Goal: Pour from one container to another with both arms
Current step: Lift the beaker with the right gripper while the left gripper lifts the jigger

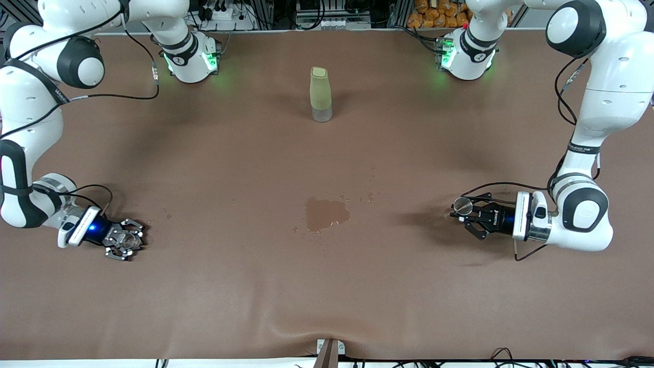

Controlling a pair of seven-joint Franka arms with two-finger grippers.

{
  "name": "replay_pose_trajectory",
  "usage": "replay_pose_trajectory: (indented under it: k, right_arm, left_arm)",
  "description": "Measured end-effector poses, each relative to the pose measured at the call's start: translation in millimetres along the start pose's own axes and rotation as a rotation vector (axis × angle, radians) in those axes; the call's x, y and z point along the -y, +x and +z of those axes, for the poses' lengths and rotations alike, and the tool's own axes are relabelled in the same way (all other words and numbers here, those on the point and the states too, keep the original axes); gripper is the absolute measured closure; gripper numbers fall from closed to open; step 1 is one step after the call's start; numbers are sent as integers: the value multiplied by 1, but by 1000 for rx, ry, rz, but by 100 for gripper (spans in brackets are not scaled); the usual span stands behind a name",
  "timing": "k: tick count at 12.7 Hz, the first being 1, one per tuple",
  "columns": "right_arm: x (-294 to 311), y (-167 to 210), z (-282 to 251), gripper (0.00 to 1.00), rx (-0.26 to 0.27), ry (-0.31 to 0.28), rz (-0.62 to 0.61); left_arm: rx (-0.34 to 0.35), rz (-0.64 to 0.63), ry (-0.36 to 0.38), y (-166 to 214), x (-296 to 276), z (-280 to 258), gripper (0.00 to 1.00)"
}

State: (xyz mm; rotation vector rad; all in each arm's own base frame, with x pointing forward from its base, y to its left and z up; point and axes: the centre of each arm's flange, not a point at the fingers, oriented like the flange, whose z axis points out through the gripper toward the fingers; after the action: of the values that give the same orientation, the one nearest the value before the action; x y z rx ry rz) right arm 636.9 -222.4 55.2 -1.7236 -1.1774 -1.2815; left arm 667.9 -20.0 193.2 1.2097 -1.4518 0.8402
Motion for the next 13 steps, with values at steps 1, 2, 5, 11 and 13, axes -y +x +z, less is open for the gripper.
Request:
replay_pose_trajectory:
  k: [1,2,5,11,13]
  right_arm:
    - [0,1,0,85,-3,2,-2]
    - [-1,4,2,85,-12,8,-6]
    - [-6,21,9,85,-51,38,-35]
    - [-20,83,48,85,-51,100,-48]
    - [-22,104,62,85,-50,123,-35]
  left_arm:
    - [4,-9,4,3,2,-2,79]
    - [6,-18,6,5,3,-3,79]
    - [8,-27,-1,8,5,1,79]
    - [2,6,-12,27,13,11,79]
    - [9,12,-11,31,15,15,79]
